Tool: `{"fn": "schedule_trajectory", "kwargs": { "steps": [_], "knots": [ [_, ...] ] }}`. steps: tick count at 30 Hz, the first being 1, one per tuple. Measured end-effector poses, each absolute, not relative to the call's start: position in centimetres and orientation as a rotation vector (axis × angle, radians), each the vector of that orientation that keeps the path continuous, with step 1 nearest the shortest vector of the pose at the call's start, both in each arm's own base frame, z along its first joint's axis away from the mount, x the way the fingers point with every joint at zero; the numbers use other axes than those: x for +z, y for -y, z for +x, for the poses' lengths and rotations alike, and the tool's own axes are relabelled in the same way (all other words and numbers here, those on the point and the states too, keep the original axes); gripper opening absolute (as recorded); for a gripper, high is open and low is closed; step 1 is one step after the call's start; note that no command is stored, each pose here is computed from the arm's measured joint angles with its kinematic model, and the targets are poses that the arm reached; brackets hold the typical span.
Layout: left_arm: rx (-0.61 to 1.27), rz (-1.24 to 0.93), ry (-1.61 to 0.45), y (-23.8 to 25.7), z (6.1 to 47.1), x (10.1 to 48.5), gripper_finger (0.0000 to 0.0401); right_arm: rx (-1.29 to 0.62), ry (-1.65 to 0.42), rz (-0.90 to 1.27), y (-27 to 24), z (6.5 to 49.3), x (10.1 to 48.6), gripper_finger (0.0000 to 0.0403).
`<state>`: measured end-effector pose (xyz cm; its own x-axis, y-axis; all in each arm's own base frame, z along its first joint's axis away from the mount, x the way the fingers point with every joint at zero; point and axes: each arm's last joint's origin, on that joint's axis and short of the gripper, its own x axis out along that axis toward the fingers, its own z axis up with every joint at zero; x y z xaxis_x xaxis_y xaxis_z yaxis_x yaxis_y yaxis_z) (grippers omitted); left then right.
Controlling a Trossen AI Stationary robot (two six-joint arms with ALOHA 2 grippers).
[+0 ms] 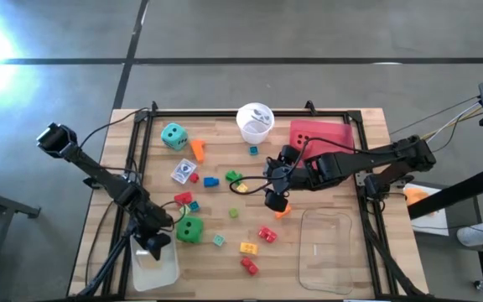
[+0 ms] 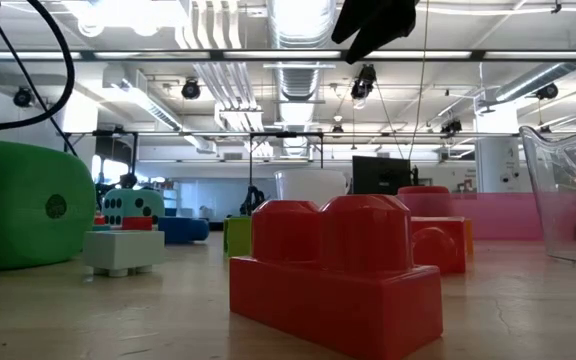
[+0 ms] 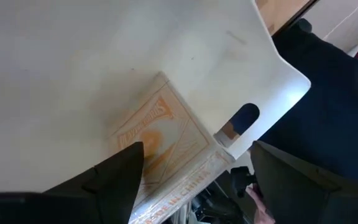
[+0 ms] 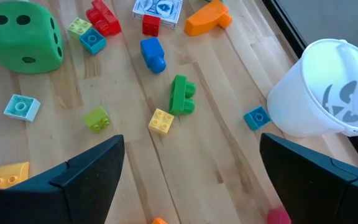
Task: Pick & Place Toys
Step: Put the orange deck of cards into the white bin
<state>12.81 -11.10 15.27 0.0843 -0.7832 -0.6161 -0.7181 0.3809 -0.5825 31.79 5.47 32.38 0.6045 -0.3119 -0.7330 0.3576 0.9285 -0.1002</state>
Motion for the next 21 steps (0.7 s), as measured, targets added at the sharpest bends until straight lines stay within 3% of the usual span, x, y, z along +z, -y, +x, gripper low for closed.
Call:
{"fn": "schedule_trajectory", "kwargs": {
  "steps": [21],
  "knots": [
    [-0.15, -1.026, -1.575, 11.0, 13.1, 17.4, 0.0303, -0.386, -0.836, 0.057, -5.5, 31.8, 32.4, 0.0367]
  ]
}}
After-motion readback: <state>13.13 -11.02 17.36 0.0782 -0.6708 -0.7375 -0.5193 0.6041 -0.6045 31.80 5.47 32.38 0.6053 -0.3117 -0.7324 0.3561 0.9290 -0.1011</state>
